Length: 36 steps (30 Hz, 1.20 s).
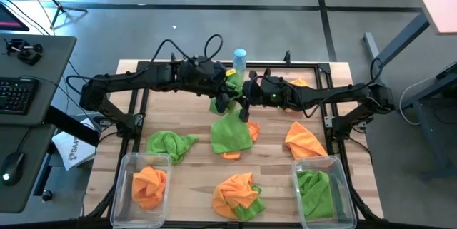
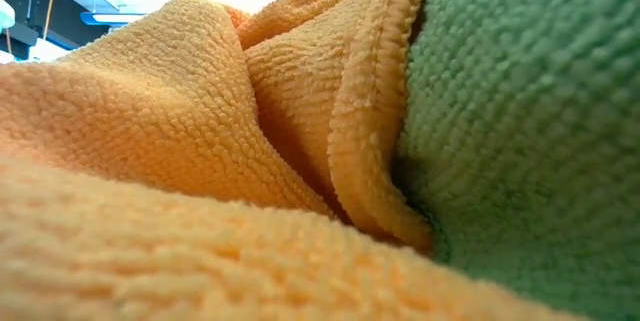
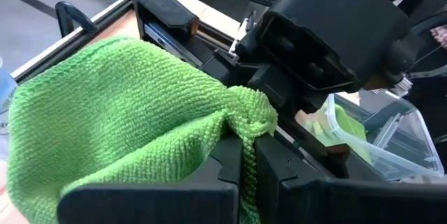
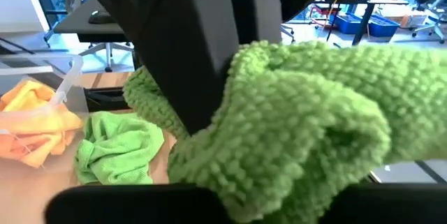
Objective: Sort microfiber towel by color & place in baskets
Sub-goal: Put the green microfiber cloth into the right transparent bin
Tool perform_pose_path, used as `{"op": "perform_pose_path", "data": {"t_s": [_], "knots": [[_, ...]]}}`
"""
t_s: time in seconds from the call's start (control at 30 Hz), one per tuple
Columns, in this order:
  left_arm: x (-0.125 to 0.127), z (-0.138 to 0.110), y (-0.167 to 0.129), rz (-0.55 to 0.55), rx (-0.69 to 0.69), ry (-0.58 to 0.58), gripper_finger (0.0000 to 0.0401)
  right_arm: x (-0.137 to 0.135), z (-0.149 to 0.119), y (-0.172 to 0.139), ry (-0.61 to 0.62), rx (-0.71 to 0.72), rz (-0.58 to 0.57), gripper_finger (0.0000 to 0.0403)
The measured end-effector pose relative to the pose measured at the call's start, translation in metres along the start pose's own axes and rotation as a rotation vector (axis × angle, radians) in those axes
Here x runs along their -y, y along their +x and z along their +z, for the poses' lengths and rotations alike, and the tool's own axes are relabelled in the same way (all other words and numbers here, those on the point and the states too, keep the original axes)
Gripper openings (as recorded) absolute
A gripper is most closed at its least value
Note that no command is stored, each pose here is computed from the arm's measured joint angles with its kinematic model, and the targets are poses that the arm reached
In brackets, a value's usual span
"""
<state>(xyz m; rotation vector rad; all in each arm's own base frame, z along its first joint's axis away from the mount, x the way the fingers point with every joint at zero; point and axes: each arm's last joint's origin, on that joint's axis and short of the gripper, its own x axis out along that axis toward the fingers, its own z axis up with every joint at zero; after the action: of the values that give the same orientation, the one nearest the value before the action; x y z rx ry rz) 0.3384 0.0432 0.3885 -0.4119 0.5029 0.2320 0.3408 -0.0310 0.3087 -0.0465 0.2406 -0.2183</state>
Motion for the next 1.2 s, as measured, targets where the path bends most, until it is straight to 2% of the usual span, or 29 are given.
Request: {"op": "perform_pose_path", "data": {"t_s": [0.1,0.23,0.37,0.53,0.67,0.87,1.03,1.2], "knots": [[-0.003,0.001,0.000,0.003,0.000,0.003,0.0000,0.000,0.000,0.000,0.015,0.000,0.000,0.0035],[-0.006,0.002,0.000,0.012,-0.003,0.009,0.0007,0.000,0.000,0.000,0.026,-0.001,0.000,0.0026],[-0.010,-0.001,0.000,0.020,-0.046,0.044,0.0037,0.000,-0.001,0.000,0.038,-0.014,0.002,0.0007],[-0.013,-0.003,-0.003,0.031,-0.078,0.120,0.0077,0.000,-0.002,0.000,0.040,-0.017,0.004,0.0008],[-0.015,-0.002,-0.028,0.066,-0.075,0.185,0.0088,0.000,-0.002,-0.001,0.044,-0.023,0.000,0.0010],[-0.017,-0.006,-0.083,0.222,-0.063,0.266,0.0089,0.002,0.001,-0.013,0.174,-0.066,-0.021,0.0005],[-0.023,-0.020,-0.114,0.275,-0.060,0.275,0.0090,0.003,0.018,-0.047,0.206,-0.249,-0.027,0.0004],[-0.039,-0.057,-0.126,0.291,-0.053,0.255,0.0090,-0.005,0.046,-0.089,0.212,-0.456,-0.074,0.0003]]}}
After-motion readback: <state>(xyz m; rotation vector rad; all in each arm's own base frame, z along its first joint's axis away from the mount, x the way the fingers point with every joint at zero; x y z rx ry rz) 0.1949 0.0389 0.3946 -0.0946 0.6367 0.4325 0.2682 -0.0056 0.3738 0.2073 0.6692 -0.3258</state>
